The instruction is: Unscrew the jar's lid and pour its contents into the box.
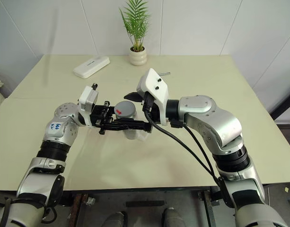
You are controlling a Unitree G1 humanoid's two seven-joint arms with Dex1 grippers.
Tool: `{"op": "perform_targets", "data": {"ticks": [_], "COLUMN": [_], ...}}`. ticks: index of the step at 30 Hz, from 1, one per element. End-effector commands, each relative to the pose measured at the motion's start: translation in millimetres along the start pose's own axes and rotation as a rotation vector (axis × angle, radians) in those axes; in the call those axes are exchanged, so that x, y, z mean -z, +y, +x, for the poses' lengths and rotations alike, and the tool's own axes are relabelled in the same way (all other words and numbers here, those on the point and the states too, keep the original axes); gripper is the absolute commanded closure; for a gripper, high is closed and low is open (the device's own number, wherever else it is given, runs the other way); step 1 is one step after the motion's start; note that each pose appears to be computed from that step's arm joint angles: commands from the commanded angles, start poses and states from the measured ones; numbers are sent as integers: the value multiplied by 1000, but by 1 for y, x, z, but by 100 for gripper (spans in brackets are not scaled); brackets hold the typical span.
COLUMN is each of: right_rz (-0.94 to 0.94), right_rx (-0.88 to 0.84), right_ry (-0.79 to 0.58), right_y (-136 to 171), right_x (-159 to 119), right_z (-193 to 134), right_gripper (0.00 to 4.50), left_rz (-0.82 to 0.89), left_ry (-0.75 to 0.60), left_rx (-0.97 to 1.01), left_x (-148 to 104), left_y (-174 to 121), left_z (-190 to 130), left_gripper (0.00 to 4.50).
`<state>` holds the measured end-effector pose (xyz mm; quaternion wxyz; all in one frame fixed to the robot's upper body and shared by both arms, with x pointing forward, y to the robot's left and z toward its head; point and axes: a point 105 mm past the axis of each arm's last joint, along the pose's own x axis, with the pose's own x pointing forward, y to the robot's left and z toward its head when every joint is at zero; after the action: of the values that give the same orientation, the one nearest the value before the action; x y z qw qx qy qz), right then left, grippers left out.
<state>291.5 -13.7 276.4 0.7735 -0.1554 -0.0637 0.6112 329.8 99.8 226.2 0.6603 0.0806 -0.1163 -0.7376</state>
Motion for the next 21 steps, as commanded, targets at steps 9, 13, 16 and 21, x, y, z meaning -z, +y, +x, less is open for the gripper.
{"op": "perform_targets", "data": {"ticks": [9, 13, 16, 21], "right_rz": [-36, -33, -33, -32], "right_rx": [-12, -9, -6, -5], "right_ry": [-49, -52, -53, -54], "right_y": [3, 2, 1, 1], "right_x": [-17, -18, -19, -19], "right_z": [-4, -4, -5, -4], "right_gripper": [65, 65, 65, 65], "left_rz": [48, 49, 48, 49], "left_ry": [-1, -1, -1, -3], "left_rx": [93, 91, 91, 93], "left_x": [-9, -9, -9, -9], "left_y": [-9, -9, -9, -9], "left_z": [0, 0, 0, 1], "left_gripper": [250, 250, 250, 250]}}
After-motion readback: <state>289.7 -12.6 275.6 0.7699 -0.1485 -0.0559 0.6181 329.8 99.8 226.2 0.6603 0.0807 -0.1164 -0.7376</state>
